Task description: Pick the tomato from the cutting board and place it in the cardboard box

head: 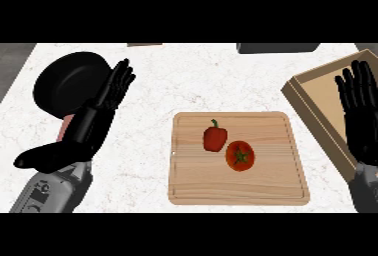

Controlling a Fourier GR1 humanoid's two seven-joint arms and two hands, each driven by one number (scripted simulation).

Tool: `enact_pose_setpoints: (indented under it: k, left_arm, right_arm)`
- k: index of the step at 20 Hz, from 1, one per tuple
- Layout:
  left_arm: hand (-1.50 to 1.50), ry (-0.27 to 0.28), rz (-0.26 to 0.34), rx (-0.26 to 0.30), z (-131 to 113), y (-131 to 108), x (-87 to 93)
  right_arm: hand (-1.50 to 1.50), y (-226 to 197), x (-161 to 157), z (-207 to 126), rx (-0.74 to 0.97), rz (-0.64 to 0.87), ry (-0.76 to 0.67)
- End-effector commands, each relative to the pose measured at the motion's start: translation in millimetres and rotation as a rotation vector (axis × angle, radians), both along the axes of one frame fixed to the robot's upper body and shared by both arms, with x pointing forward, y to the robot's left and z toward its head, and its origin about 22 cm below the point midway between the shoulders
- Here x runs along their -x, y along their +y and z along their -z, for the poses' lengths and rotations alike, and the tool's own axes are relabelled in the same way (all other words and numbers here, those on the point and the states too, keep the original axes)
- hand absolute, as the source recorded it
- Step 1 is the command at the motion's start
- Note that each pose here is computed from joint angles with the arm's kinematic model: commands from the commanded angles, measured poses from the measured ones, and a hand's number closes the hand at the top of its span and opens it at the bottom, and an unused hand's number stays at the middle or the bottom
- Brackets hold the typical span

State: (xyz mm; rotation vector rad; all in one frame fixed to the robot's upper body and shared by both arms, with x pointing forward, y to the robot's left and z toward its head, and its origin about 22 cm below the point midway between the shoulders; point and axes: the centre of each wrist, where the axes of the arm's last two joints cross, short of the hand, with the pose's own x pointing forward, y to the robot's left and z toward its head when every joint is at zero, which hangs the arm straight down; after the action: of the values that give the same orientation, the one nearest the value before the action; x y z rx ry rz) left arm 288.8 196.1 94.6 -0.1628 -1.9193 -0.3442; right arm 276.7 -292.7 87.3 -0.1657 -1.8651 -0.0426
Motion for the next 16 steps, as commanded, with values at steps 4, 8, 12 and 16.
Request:
enact_pose_setpoints:
  k: [4,8,12,16]
  left_arm:
    - [0.0,0.265,-0.278,0.041,25,70,13.8]
    - [0.0,0.439,-0.412,0.077,54,109,30.0]
    - [0.0,0.485,-0.397,0.104,48,119,35.3]
    - [0.0,0.482,-0.4,0.096,41,142,45.0]
  right_arm:
    - [-1.5,21,26,0,0.059,-0.034,-0.038]
    - [-1.5,-8,42,0,0.199,0.393,-0.248]
    - [-1.5,41,77,21,0.258,0.287,-0.487]
    - [-1.5,63,120,20,0.405,0.169,-0.492]
